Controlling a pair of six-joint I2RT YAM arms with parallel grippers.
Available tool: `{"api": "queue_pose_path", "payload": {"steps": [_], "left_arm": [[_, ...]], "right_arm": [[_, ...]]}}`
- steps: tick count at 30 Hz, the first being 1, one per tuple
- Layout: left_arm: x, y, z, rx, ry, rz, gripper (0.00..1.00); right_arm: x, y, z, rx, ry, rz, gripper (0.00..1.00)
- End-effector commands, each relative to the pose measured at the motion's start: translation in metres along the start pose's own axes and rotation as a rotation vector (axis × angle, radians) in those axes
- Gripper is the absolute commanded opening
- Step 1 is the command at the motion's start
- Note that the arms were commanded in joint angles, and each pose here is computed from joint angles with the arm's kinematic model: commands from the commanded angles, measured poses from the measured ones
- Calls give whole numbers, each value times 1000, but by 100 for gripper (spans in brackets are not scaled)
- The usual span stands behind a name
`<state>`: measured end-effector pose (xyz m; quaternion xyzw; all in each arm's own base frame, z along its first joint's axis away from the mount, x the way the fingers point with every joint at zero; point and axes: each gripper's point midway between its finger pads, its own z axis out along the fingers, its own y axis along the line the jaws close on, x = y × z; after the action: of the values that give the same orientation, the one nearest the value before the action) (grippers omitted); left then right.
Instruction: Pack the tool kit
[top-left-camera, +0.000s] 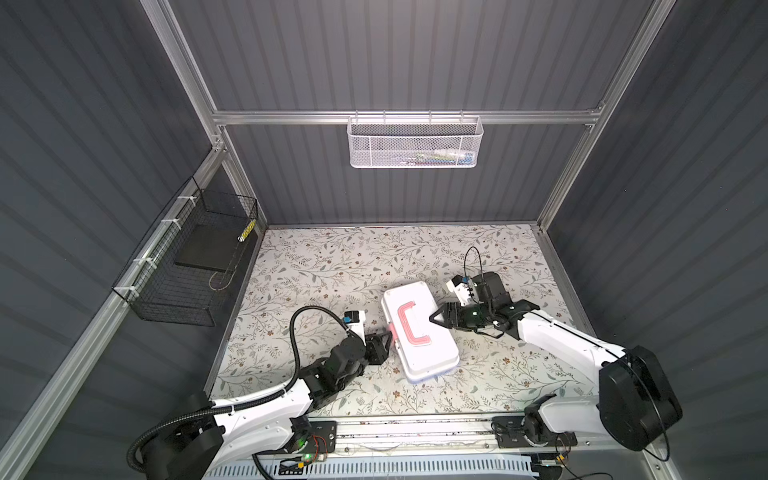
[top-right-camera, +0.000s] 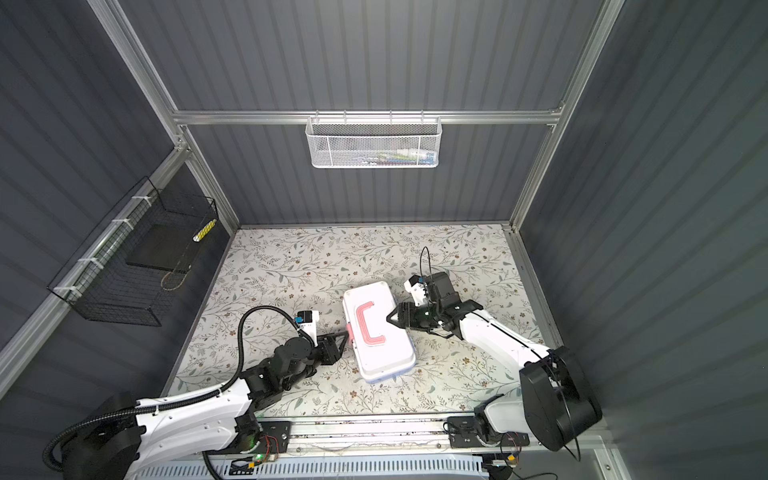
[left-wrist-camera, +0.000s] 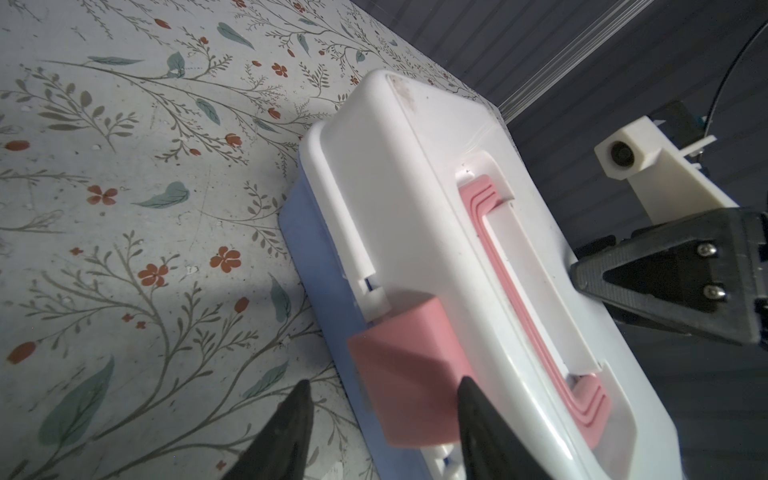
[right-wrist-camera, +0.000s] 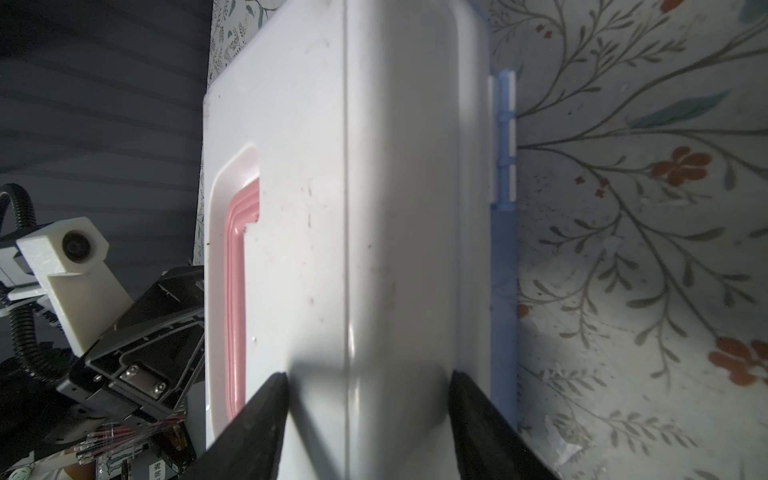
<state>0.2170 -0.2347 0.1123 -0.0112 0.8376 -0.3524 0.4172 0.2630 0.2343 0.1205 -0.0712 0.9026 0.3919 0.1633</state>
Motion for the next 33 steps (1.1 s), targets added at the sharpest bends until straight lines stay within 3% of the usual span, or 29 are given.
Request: {"api": "queue_pose_path", "payload": {"steps": [1, 10, 18, 22, 33], "left_arm": [[2, -6, 0, 27, 14, -9, 53], [-1, -8, -3, 41, 4, -23, 51], [2, -11, -1, 57, 17, -30, 46], [7, -13, 3, 64, 40, -25, 38], [5, -15, 3, 64, 40, -13, 35]], "right_arm": [[7, 10, 7, -49, 49, -2, 62], [8, 8, 8, -46, 54, 1, 62], [8, 7, 10, -49, 61, 7, 62], [9, 7, 11, -49, 66, 10, 62], [9, 5, 12, -46, 65, 8, 62]]}}
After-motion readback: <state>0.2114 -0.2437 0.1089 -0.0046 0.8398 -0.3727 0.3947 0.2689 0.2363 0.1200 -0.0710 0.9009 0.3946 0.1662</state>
